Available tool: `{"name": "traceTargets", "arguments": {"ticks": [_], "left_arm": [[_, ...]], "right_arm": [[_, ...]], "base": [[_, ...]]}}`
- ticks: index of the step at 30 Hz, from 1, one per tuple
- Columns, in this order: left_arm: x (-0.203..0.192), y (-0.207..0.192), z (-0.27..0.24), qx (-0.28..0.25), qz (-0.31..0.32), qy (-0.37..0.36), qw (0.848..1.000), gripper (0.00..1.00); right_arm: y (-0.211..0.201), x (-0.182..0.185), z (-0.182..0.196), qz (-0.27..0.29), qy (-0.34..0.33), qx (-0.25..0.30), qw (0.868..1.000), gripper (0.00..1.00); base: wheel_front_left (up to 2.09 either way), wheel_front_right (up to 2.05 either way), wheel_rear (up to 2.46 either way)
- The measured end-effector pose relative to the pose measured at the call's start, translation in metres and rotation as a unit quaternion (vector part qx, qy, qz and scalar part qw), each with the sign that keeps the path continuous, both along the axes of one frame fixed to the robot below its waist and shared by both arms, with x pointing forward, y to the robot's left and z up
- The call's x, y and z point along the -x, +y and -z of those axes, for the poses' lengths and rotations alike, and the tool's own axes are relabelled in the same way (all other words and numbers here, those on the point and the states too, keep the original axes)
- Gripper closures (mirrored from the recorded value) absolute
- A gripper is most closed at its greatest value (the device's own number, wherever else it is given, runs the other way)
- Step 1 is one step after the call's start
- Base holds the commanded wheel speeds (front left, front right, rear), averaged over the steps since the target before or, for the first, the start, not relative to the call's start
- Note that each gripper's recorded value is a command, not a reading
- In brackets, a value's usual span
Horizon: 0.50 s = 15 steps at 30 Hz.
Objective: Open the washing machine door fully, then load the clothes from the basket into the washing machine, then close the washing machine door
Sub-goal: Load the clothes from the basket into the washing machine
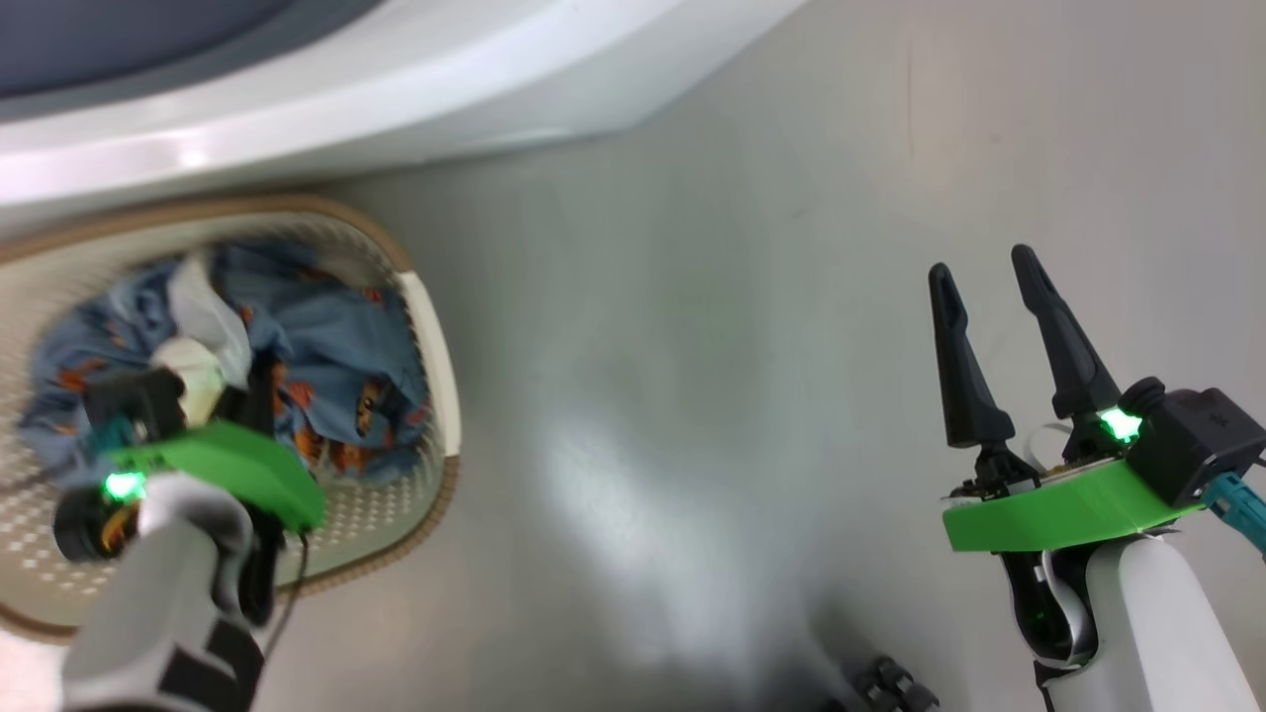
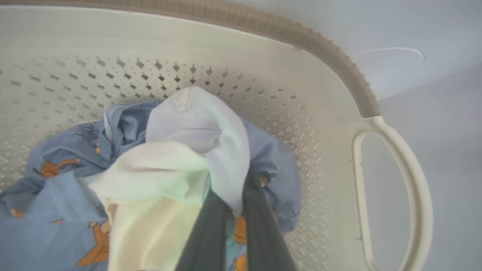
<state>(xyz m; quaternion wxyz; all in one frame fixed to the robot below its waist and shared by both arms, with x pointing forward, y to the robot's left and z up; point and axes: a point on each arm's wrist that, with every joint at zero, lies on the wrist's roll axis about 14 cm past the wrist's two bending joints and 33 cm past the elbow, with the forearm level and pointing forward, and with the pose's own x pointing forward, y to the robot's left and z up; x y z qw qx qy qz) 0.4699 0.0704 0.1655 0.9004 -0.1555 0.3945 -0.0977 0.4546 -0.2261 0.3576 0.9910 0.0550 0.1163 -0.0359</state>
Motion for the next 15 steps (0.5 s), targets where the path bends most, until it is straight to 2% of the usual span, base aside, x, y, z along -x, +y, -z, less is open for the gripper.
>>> {"name": "traceTargets", "arguments": {"ticks": [6, 15], "left_arm": [[0.011, 0.013, -0.051, 0.000, -0.024, -0.060, 0.998, 1.00], [0.032, 0.041, -0.131, -0.013, -0.065, -0.150, 0.986, 1.00]], "right_arm": [[0.008, -0.001, -0.027, -0.011, -0.031, -0.008, 0.999, 0.00], [0.019, 0.022, -0.061, -0.028, -0.056, -0.015, 0.998, 0.00]], "base": [[0.00, 0.00, 0.00], [0.00, 0.00, 0.00]]}}
